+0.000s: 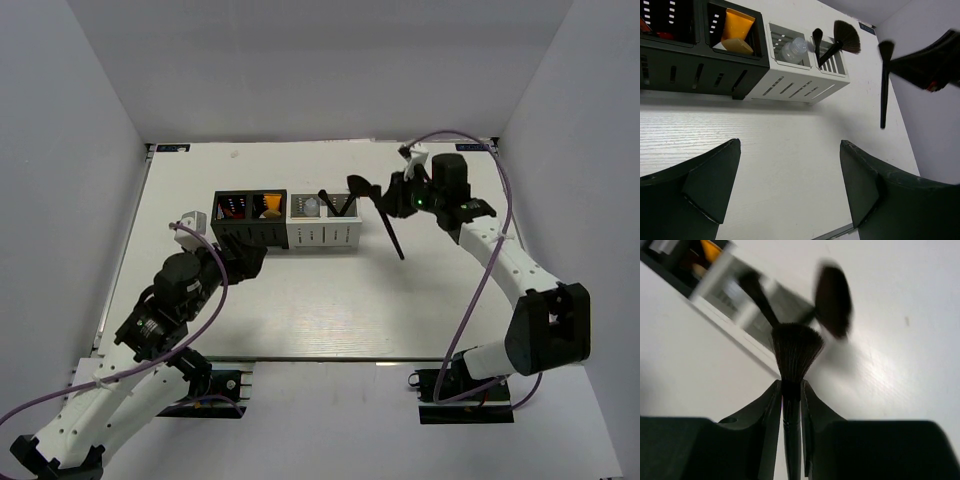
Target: Organize the makeup
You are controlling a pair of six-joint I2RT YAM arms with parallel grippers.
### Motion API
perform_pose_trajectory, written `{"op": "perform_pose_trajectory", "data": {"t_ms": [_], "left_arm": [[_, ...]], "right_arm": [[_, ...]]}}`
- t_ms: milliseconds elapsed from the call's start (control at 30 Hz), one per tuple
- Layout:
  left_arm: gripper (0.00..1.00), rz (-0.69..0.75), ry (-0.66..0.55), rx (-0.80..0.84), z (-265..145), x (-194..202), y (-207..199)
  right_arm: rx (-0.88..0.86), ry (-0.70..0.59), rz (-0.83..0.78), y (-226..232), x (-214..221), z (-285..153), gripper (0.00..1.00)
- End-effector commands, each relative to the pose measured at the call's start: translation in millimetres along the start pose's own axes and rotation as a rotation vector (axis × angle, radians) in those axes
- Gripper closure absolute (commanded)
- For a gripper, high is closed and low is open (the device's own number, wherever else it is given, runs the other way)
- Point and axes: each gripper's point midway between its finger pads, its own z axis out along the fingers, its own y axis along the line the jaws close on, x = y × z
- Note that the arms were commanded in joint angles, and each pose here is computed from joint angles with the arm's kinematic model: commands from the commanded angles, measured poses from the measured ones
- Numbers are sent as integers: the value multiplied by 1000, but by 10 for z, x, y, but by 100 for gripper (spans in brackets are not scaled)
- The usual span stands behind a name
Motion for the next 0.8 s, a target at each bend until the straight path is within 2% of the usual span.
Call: {"op": "perform_pose_trajectory", "data": {"t_ms": [0,200,233,367,400,500,667,767], "left_arm": [[10,13,-30,19,7,-39,-22],[10,27,-37,26,27,-62,-42],[10,29,-35,24,28,-59,-39],[10,27,-34,18,18,-72,-37],[10,29,-35,17,12,-76,-35],[10,16,-41,8,-12,-90,-18],[10,-1,-53,-7,-33,-104,16],[10,-4,-58,-15,-38,-113,30]], "right_arm": [[-248,-229,-178,521,-784,-114,100],[-406,-387,-274,845,-1323,101,100],[-415,-451,-313,863,-1482,106,100],[-457,-508,-360,896,-1693,442,100],[-466,-548,-385,947,-1888,405,100],[-484,-580,-392,971,-2064,501,100],[-530,-589,-389,1023,-1942,635,100],[-528,-562,-384,955,-1717,699,100]]}}
